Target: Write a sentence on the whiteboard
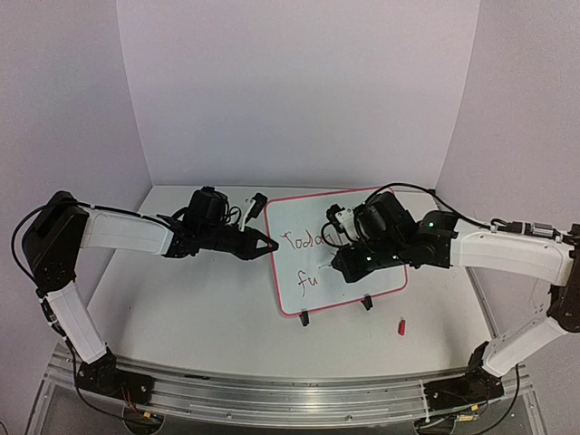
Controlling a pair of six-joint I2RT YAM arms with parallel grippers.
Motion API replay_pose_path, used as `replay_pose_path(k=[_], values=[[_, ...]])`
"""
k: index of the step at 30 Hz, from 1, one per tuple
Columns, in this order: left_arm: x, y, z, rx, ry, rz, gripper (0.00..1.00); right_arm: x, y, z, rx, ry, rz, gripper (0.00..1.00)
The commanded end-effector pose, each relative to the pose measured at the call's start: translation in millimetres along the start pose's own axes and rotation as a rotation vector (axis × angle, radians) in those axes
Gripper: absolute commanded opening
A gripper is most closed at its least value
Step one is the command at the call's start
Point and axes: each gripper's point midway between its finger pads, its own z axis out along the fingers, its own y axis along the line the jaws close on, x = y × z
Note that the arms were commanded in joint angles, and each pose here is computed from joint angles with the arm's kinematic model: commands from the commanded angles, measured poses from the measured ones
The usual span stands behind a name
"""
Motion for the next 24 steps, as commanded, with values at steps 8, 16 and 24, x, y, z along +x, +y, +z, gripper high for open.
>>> replay_pose_path(k=[8, 16, 24], values=[[52, 91, -3, -0.391, 0.159, 0.059, 0.00, -29, -1, 7, 0.036, -0.075, -0.025, 0.00], [51, 90, -3, -0.391, 0.157, 0.062, 0.00, -25, -3, 18, 0.051, -0.061, -0.029, 0.00], [52, 91, -5, -0.401, 0.163, 0.062, 0.00, 1, -5, 22, 0.036, -0.005, -0.004, 0.00]])
